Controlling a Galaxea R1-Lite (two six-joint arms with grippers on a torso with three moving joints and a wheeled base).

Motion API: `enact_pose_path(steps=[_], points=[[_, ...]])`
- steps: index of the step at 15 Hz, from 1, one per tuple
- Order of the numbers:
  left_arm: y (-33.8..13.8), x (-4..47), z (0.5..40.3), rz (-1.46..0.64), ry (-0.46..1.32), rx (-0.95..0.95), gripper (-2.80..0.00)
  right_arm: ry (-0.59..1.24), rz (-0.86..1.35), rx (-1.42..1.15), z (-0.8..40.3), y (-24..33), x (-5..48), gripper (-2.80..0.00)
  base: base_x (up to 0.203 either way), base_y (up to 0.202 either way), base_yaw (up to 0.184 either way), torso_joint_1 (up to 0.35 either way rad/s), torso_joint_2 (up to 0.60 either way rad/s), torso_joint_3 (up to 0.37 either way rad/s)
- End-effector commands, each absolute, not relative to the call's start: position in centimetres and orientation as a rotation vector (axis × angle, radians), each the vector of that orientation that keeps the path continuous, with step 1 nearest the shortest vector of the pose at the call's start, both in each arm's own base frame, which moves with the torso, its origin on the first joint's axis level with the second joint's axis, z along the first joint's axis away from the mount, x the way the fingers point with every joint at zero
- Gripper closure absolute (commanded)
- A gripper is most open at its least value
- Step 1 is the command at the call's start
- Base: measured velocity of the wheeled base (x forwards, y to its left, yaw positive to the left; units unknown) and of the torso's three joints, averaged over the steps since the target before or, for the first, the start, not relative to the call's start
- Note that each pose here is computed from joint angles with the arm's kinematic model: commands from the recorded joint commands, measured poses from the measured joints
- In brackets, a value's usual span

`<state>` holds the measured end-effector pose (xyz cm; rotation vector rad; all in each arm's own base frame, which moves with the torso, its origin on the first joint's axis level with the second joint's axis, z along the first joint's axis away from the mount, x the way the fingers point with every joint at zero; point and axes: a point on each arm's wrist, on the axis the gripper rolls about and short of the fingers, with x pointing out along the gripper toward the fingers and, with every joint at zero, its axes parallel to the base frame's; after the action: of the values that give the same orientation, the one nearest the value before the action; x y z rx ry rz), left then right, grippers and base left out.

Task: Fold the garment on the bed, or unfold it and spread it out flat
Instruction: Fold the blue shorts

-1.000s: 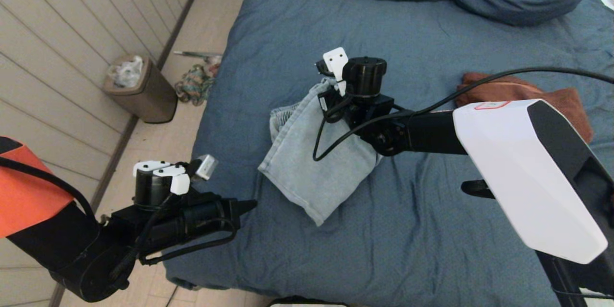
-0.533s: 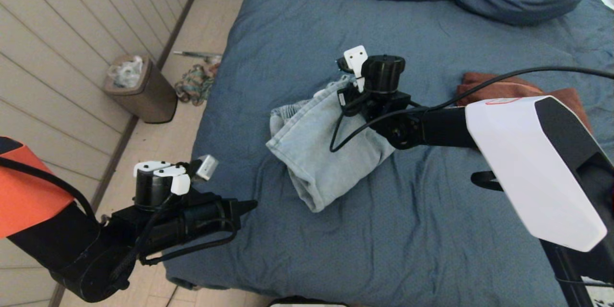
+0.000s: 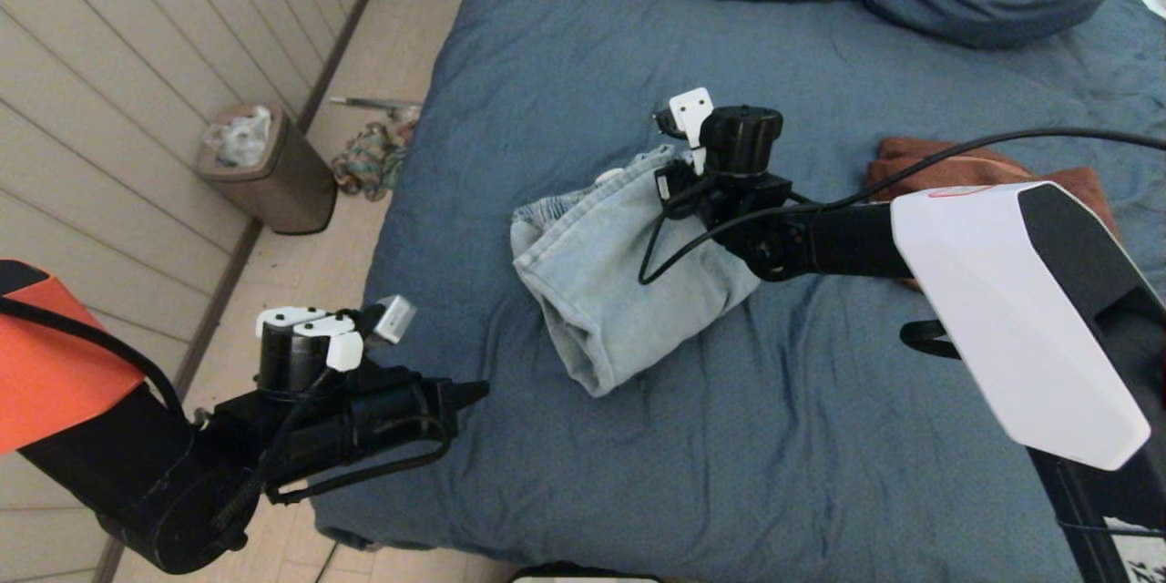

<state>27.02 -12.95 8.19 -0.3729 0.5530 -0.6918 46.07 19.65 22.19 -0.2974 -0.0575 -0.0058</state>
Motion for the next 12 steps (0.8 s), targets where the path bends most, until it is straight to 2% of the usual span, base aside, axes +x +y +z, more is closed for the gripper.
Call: enact_pose_path(steps=[1,9,11,12], points=[[-13.0,27.0,8.3,-0.696,0.546,-0.376,0.0,-0.072,0.003,-0.272,22.7,19.6,45.8,-2.8,0.0,0.0,0.0,0.0,0.0,0.0],[-13.0,26.6,8.7,-0.706,0.533,-0.375,0.0,-0.13,0.041,-0.131,28.7,19.3,41.2,-2.8,0.0,0.0,0.0,0.0,0.0,0.0],[-12.9,26.5,9.0,-0.708,0.525,-0.376,0.0,-0.121,0.051,-0.106,29.1,19.2,40.9,-2.8,0.0,0.0,0.0,0.0,0.0,0.0],[-12.9,26.4,9.2,-0.709,0.519,-0.377,0.0,-0.068,0.071,-0.064,29.9,18.9,40.2,0.0,0.0,0.0,0.0,0.0,0.0,0.0]])
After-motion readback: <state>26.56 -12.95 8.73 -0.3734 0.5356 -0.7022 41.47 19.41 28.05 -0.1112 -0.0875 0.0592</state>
